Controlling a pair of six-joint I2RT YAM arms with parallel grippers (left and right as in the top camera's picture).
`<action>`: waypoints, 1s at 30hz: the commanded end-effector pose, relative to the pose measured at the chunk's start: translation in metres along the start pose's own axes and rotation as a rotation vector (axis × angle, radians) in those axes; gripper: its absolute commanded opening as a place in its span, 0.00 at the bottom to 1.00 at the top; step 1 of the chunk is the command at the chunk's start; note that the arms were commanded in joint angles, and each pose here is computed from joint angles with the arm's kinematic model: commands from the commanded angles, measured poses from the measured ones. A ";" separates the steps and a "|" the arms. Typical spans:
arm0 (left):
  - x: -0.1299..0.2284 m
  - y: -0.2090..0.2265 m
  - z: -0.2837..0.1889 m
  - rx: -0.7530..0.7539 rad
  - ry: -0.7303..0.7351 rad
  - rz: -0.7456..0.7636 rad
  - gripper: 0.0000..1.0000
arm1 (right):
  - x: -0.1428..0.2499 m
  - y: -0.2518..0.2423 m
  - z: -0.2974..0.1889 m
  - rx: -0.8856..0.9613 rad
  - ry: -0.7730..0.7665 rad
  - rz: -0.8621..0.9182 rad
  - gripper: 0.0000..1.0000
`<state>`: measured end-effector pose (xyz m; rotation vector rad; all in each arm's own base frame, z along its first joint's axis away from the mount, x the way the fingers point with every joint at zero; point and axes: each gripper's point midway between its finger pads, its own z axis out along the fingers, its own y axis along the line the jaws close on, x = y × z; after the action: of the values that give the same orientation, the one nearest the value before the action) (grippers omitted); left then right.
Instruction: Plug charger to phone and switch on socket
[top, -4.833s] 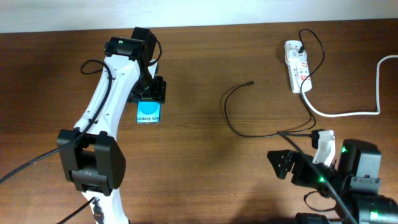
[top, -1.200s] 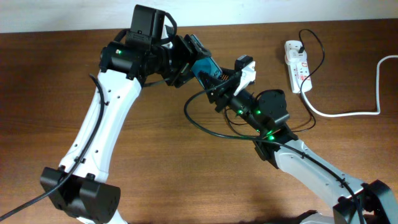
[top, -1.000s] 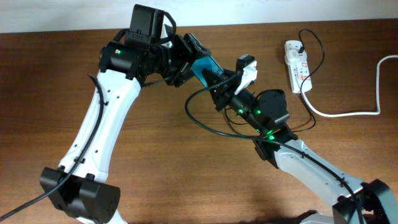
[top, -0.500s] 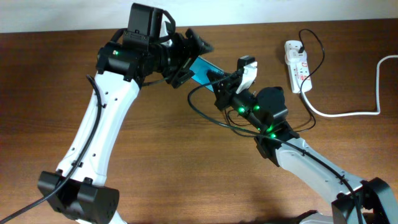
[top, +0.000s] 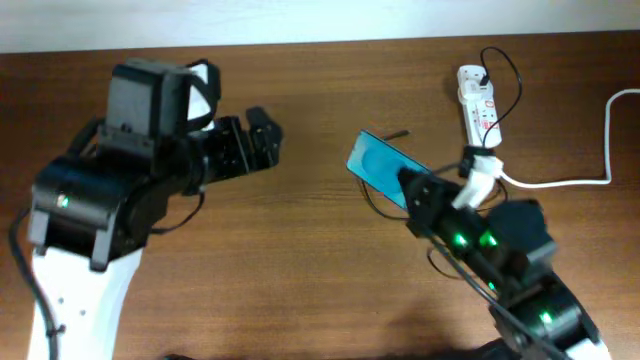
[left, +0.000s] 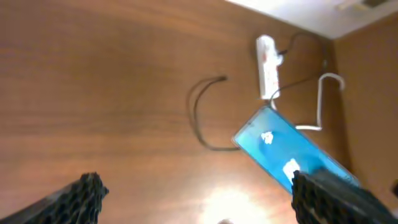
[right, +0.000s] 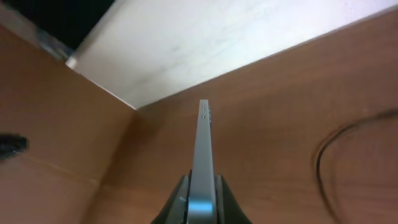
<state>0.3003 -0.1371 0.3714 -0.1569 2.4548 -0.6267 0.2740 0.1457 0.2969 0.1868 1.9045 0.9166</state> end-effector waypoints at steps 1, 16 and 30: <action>-0.003 0.014 -0.013 -0.069 -0.052 -0.058 0.99 | -0.007 0.008 -0.033 -0.023 -0.045 0.175 0.04; 0.009 0.044 0.024 0.094 0.089 -0.381 1.00 | -0.005 0.003 0.039 -0.033 0.014 0.748 0.04; 0.096 0.080 0.066 0.426 0.135 -0.550 1.00 | 0.024 0.001 0.060 -0.013 0.140 0.679 0.04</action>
<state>0.2602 -0.1087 0.2399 -0.5127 2.3239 -1.2596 0.3044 0.1769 0.2649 0.8109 1.9865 1.3712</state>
